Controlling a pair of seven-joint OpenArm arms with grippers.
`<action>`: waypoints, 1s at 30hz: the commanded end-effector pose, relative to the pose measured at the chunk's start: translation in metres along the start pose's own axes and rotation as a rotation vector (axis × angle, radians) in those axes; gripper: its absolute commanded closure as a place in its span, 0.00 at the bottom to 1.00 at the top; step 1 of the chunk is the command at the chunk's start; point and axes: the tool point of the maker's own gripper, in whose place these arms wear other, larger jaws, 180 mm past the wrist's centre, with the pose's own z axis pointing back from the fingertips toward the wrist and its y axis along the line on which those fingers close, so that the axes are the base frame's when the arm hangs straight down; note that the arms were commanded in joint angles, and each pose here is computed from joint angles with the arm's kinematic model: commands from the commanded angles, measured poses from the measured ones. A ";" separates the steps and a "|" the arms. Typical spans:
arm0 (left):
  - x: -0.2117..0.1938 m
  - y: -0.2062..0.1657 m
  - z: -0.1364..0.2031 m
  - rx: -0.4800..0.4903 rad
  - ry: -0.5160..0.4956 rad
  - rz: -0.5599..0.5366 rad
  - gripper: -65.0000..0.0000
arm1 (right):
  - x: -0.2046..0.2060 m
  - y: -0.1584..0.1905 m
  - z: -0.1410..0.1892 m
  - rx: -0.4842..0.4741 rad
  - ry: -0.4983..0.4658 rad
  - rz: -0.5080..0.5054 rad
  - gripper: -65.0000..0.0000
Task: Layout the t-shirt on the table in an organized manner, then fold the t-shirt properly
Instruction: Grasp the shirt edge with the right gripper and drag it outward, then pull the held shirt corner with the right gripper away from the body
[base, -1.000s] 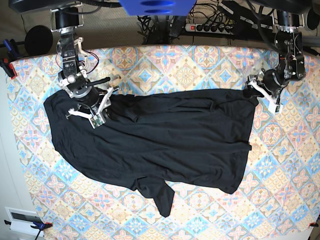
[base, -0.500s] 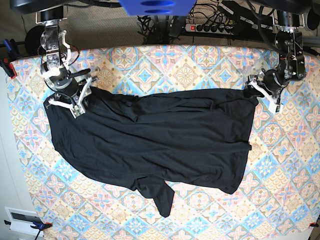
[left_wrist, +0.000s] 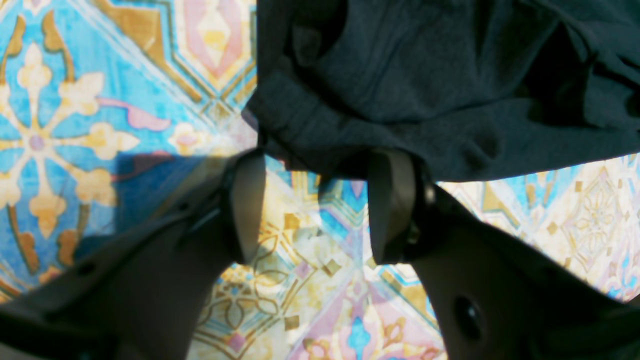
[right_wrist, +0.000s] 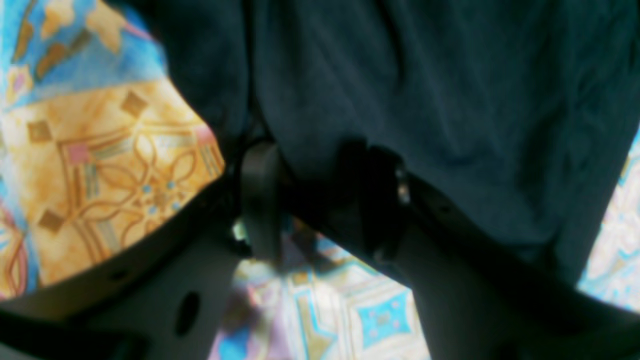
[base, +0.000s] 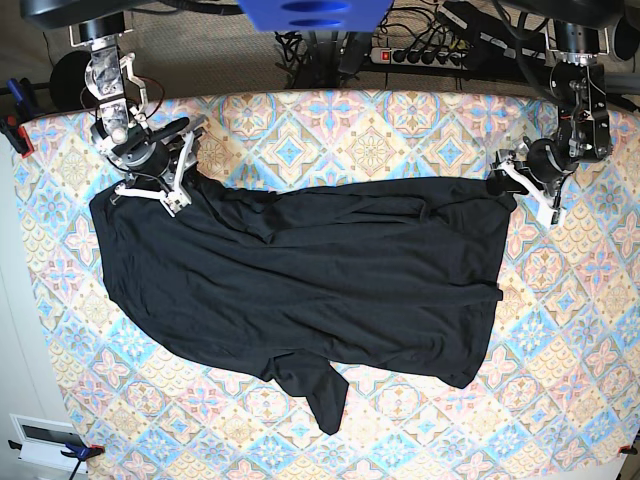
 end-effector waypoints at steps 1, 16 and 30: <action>0.013 0.001 0.005 0.002 -0.031 -0.016 0.51 | -0.007 -0.011 0.001 -0.024 0.027 0.009 0.60; 0.021 -0.001 0.004 -0.002 -0.047 -0.021 0.51 | 0.024 -0.048 0.021 -0.131 -0.107 -0.014 0.99; 0.021 0.000 0.004 0.002 -0.046 -0.024 0.51 | 0.054 -0.076 0.016 -0.176 -0.161 -0.016 1.00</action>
